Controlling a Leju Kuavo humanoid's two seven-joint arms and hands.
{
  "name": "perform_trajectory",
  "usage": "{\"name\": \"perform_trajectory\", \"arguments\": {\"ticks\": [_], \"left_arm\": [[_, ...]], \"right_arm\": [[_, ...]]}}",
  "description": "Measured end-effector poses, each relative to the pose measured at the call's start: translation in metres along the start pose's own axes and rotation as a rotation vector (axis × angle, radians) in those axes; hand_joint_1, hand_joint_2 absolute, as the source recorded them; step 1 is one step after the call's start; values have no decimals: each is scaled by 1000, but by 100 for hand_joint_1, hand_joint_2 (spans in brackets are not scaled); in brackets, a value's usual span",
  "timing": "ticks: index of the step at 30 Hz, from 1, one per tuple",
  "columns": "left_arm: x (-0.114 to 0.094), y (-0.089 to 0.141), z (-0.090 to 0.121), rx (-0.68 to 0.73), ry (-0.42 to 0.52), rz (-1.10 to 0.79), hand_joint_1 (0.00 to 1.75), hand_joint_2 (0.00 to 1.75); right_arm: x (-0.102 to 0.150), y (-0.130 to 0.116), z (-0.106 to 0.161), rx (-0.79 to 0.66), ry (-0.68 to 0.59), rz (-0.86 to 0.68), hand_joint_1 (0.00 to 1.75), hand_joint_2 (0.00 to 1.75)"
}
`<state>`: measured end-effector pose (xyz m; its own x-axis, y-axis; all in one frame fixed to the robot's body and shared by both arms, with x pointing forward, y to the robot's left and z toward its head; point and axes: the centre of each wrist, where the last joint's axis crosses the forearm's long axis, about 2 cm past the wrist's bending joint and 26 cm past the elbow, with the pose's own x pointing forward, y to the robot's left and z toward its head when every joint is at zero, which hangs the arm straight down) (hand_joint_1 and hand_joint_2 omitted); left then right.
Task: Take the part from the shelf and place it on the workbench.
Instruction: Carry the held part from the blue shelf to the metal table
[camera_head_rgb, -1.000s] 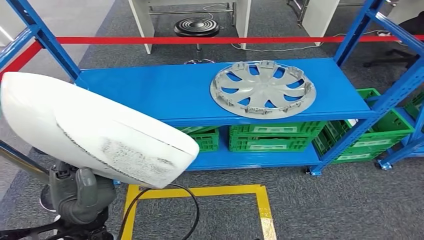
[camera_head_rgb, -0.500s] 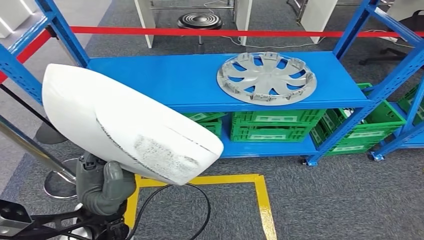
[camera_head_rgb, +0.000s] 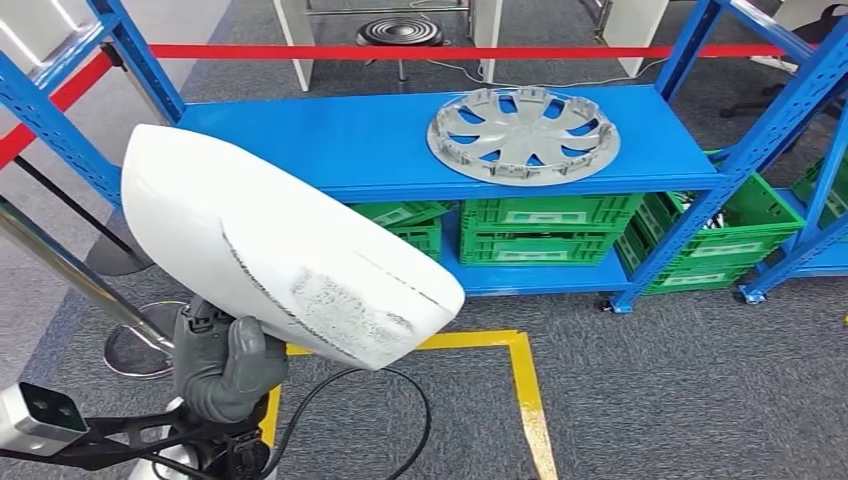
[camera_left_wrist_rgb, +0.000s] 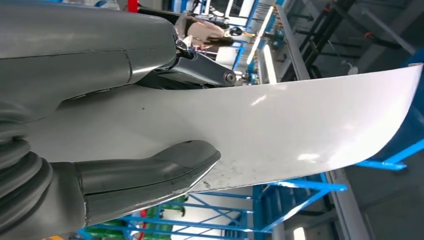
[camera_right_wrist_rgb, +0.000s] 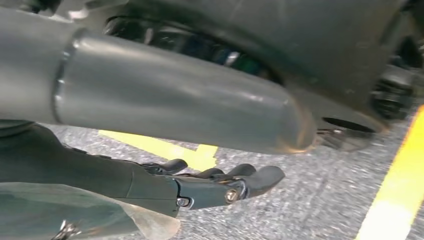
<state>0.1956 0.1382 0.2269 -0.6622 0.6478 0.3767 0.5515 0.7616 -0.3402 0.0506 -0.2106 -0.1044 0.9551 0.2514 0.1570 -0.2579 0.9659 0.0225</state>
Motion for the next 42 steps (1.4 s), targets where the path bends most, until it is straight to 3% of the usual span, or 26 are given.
{"name": "perform_trajectory", "arguments": {"ticks": [28,34,42], "left_arm": [[-4,0,-1,-8,4,-4,175,175],[-4,0,-2,1,2,-21,175,175],[-3,1,-1,-2,3,-19,175,175]], "right_arm": [[-3,2,0,5,-41,1,0,0],[-3,-3,0,-100,-97,1,0,0],[-6,-9,-1,-79,-84,-40,0,0]]}}
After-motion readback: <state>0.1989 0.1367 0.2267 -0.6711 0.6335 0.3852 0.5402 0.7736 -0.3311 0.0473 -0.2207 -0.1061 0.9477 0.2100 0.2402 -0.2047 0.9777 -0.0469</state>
